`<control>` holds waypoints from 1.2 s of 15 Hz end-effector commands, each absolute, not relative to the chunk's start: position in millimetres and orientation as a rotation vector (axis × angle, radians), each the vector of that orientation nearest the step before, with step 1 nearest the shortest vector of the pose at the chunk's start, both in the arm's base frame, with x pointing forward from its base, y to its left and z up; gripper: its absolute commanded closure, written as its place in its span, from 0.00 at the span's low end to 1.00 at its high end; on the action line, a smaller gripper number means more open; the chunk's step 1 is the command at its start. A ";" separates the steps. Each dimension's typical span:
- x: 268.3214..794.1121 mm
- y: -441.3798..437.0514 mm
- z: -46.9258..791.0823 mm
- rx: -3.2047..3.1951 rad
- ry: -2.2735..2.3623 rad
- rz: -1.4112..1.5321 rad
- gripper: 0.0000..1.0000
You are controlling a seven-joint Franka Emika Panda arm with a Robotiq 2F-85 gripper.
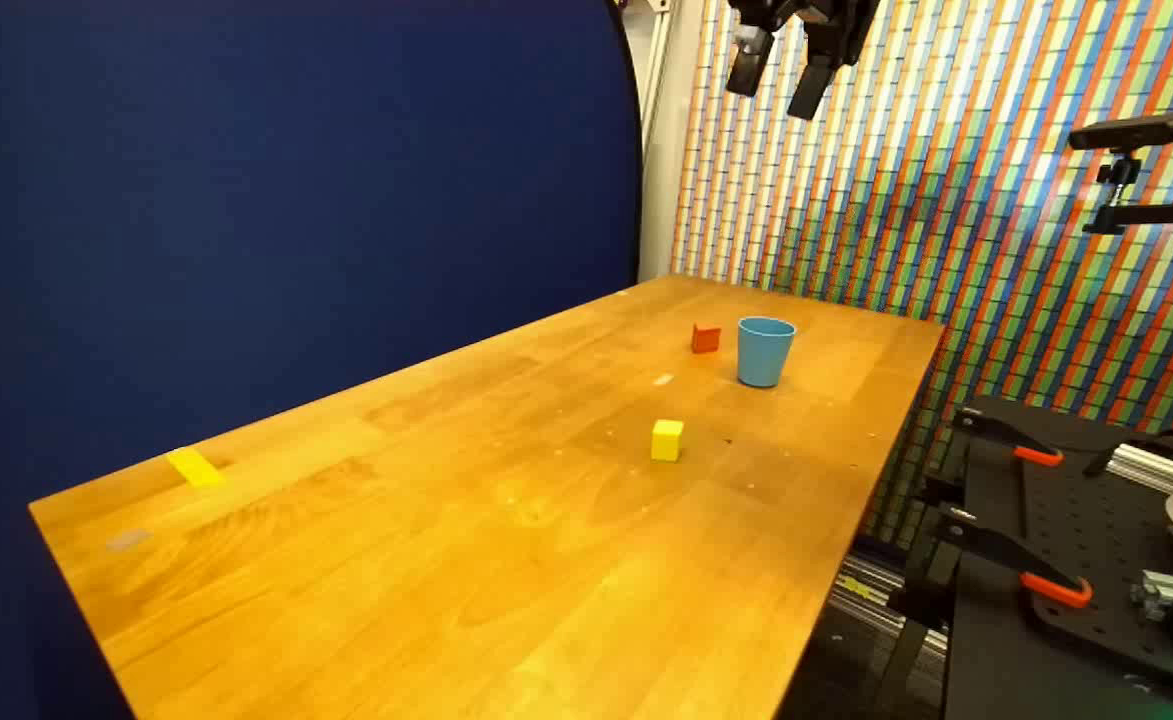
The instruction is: Put the yellow block in the blue cup
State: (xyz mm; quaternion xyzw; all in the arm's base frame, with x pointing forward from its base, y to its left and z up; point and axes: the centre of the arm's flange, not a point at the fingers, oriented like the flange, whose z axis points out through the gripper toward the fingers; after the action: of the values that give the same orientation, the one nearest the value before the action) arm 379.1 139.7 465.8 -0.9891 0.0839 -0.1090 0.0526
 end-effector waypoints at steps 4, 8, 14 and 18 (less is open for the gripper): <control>380.2 140.7 471.0 -3.002 0.253 -0.347 0.00; 401.1 142.2 446.5 -3.023 0.332 -0.268 0.00; 454.7 154.7 331.3 -3.011 0.315 -0.070 0.00; 478.2 166.4 259.2 -3.008 0.353 -0.041 0.00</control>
State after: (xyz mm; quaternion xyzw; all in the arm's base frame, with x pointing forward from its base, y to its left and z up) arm 440.9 149.5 300.2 -0.9925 0.1090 -0.0130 0.0533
